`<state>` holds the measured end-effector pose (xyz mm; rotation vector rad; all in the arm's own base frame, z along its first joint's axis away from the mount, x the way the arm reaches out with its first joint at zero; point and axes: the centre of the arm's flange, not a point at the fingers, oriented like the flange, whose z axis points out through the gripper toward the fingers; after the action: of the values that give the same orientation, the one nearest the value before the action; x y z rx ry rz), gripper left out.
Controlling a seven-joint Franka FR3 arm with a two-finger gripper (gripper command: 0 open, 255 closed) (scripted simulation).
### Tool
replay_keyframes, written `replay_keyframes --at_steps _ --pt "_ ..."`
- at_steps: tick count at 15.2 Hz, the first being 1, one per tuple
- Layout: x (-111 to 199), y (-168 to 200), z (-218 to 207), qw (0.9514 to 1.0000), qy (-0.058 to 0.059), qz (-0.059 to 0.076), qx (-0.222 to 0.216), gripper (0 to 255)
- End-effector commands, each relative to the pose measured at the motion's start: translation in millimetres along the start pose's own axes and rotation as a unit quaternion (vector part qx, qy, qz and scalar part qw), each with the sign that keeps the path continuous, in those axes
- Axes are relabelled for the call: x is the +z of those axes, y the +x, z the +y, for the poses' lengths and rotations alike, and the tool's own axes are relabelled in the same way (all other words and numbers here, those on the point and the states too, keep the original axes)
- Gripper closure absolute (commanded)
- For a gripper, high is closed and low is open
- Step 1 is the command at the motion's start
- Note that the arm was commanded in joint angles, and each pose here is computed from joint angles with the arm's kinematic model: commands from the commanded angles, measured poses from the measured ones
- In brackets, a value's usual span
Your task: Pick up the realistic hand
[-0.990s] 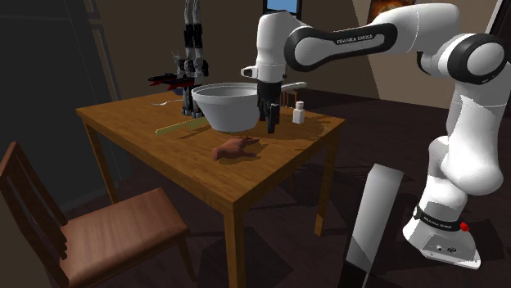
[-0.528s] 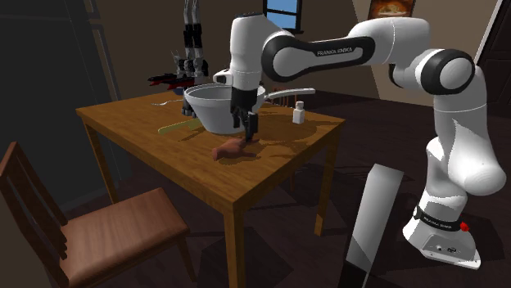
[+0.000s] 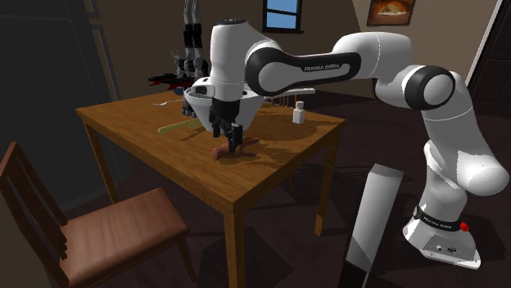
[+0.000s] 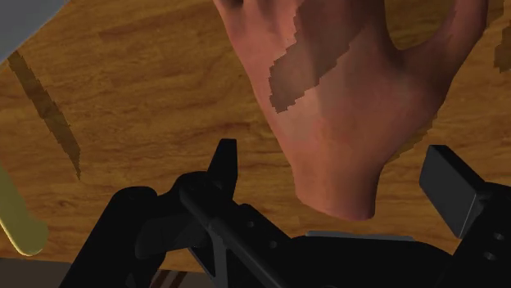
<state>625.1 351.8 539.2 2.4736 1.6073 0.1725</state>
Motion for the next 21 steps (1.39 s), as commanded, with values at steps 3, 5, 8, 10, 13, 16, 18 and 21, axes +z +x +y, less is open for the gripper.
replay_keyframes --at_steps 3,5,8,10,13,16,18,21 --pt "21 2 -4 1.0 -0.001 0.001 -0.002 0" --pt "29 2 -6 1.0 -0.001 0.001 -0.002 0" --pt "28 2 -6 1.0 -0.001 0.0 -0.002 255" --pt "28 2 -6 1.0 -0.001 0.0 -0.002 255" --pt "28 2 -6 1.0 -0.001 0.0 -0.002 255" --pt "29 2 -6 1.0 -0.001 0.001 -0.002 255" --pt "19 2 -4 1.0 -0.001 0.001 -0.002 255" --pt "3 2 0 1.0 -0.001 0.001 -0.002 255"
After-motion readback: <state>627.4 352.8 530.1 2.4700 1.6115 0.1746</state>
